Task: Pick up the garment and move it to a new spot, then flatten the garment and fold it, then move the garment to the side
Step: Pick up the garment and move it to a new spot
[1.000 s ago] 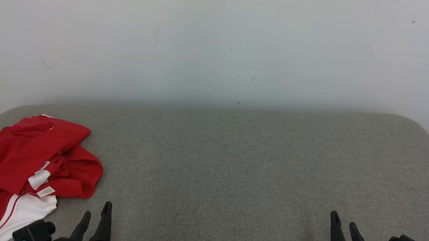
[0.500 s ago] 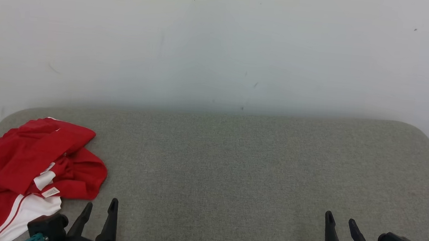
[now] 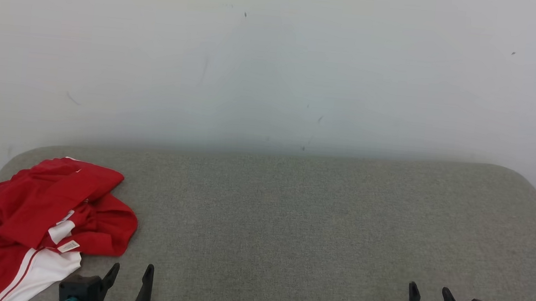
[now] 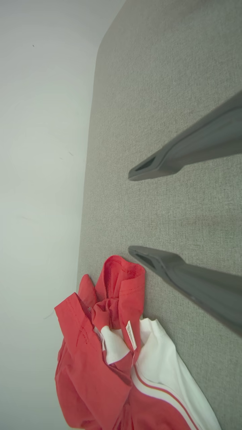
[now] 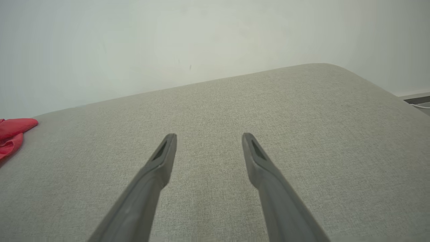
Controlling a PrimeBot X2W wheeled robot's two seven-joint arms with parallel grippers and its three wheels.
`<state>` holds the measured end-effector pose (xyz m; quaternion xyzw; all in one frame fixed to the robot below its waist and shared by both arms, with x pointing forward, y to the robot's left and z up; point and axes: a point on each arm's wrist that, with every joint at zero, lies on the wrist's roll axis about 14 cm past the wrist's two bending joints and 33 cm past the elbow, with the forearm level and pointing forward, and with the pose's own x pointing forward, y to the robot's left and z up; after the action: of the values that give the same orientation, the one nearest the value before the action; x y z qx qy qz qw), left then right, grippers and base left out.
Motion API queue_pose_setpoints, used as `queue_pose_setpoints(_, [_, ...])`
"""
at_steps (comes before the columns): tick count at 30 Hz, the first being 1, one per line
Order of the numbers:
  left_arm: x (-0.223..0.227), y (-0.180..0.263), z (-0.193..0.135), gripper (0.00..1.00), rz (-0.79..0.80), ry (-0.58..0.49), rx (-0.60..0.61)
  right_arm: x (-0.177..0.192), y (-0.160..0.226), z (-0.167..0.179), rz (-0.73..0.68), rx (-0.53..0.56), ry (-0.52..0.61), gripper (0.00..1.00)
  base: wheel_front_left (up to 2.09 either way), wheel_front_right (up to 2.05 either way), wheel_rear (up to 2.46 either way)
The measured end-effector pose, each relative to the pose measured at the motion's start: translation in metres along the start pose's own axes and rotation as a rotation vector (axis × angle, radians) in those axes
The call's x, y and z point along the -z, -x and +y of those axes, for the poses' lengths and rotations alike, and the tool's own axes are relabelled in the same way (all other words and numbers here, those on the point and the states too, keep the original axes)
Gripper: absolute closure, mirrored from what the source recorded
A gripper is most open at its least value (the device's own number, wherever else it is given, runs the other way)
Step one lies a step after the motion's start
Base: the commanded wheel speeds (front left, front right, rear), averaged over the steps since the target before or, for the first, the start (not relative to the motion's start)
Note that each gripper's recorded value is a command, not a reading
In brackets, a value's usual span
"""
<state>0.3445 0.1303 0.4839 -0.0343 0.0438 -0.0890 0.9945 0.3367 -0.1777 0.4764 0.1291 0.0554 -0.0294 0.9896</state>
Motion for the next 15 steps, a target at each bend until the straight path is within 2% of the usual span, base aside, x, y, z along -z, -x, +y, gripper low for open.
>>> queue_pose_setpoints(7, [0.000, 0.001, -0.001, 0.00, 0.009, 0.000, 0.004, 0.002, 0.003, 0.000, 0.055, -0.043, 0.061, 0.00, 0.00, 0.00, 0.00])
queue_pose_setpoints(15, [-0.001, 0.002, -0.003, 0.00, 0.011, 0.004, 0.011, -0.008, 0.004, 0.003, 0.054, -0.113, 0.111, 0.00, 0.00, 0.00, 0.00])
